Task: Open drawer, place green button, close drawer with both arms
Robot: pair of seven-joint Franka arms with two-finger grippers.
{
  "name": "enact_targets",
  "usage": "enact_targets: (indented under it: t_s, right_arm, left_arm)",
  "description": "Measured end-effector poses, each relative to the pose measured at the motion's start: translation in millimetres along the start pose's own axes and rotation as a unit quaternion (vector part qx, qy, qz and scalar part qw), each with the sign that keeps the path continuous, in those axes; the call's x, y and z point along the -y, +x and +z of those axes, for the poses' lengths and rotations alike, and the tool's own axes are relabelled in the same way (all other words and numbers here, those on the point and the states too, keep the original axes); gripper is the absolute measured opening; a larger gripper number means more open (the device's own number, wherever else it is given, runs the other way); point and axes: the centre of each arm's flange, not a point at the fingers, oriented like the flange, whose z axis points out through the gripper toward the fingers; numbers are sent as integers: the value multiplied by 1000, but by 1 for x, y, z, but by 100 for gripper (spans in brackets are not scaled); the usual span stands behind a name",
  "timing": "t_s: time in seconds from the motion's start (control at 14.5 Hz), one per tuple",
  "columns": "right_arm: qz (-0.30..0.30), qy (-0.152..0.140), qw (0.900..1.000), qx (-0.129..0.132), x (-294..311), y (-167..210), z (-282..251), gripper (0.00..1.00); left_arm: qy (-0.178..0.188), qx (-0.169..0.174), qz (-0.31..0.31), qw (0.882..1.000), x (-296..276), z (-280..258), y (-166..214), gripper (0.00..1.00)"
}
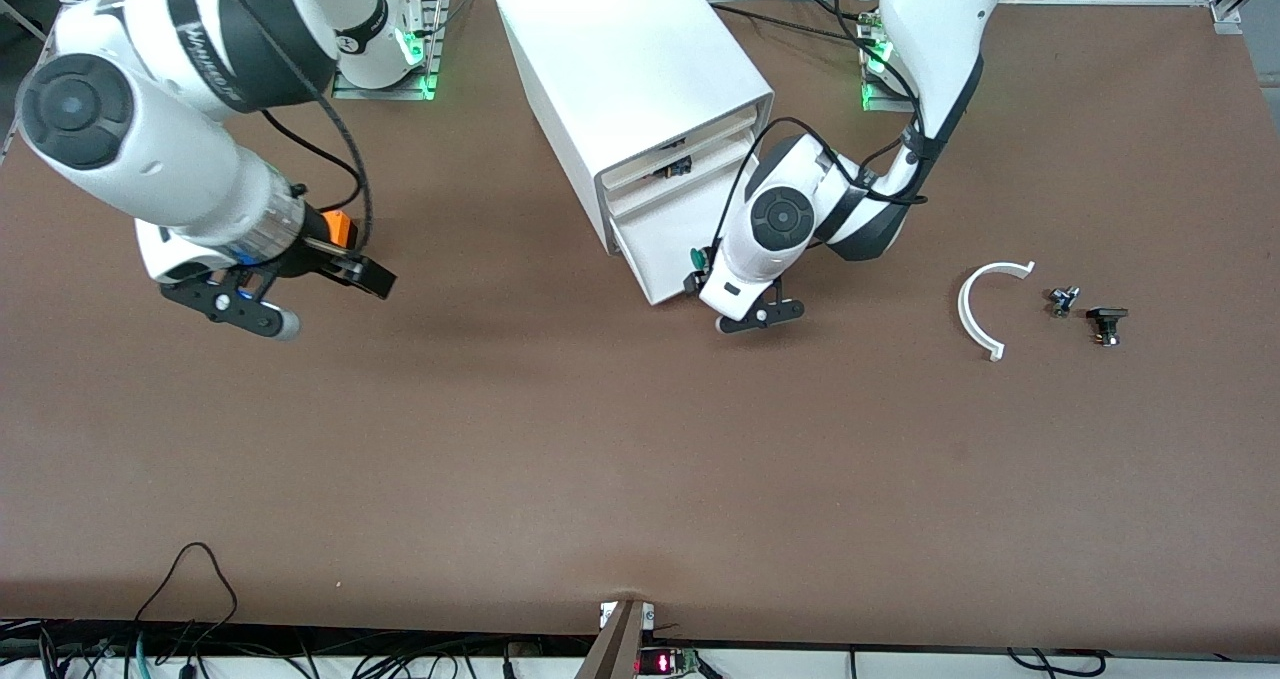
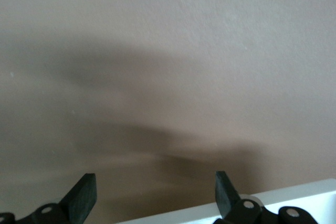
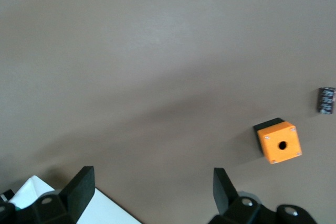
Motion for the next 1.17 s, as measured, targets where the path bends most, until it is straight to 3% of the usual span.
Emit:
enact_targets:
  t_s: [0.76,1.17]
  right_arm:
    - [-68,3,997,-24,-118,-23,-27,100]
    - [-78,1,996,-34,-140,-40,-36,100]
  left_arm:
    - [31,57,13,998,-29,13,-65,100]
    - [42,93,9,995,-31,17,-82,100]
